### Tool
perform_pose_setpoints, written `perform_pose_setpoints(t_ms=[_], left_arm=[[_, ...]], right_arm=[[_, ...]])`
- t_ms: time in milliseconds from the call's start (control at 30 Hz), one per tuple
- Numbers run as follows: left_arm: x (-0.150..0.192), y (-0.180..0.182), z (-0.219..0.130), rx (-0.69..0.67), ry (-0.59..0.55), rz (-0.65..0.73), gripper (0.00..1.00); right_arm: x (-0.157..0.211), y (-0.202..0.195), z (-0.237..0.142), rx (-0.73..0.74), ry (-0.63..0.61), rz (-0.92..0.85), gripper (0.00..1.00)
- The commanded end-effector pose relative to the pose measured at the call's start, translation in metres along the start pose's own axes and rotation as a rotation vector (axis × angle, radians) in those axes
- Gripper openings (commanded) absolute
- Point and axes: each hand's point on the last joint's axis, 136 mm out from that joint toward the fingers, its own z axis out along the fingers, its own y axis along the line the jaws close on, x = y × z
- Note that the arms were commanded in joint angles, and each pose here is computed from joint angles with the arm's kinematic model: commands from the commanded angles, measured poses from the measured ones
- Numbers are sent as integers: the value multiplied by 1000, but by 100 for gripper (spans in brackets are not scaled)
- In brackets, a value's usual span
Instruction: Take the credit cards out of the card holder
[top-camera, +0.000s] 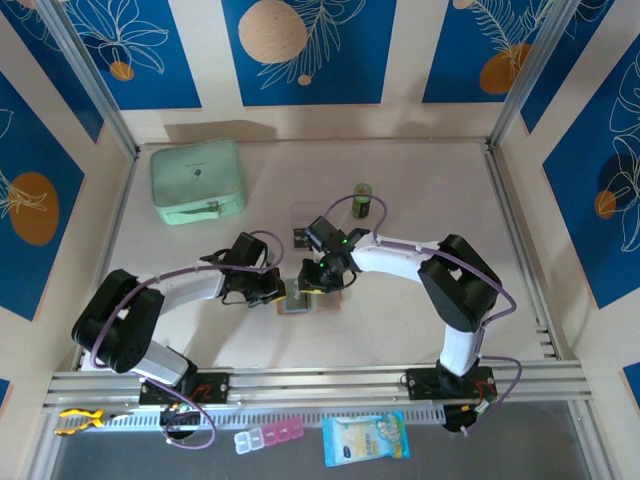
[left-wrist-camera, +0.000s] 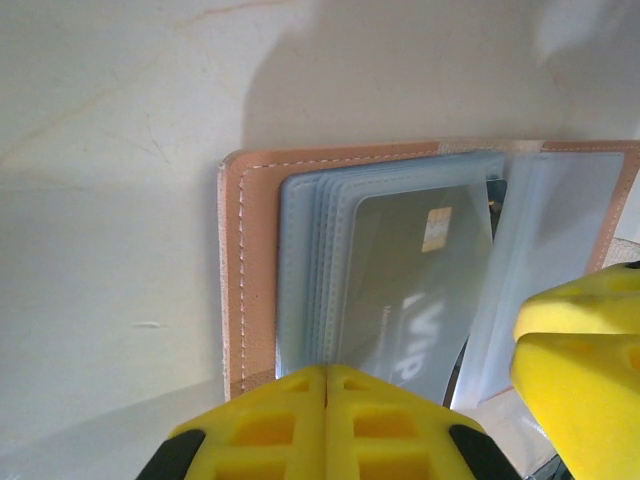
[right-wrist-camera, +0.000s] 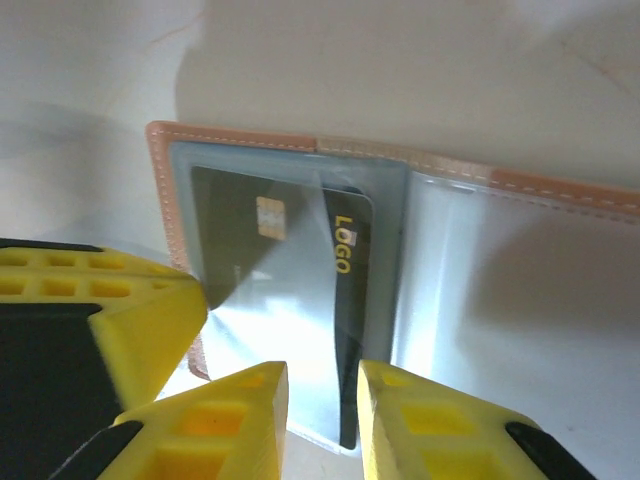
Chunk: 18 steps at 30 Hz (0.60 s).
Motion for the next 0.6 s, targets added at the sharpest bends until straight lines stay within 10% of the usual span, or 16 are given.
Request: perform_pose_setpoints(t_ms=[0, 567], left_arm=[[-2, 6, -1, -29, 4, -2, 3], [-1, 6, 0, -32, 8, -3, 3]], right_arm=[[2, 6, -3, -63, 14, -11, 25], [6, -2, 19, -65, 76, 14, 25]])
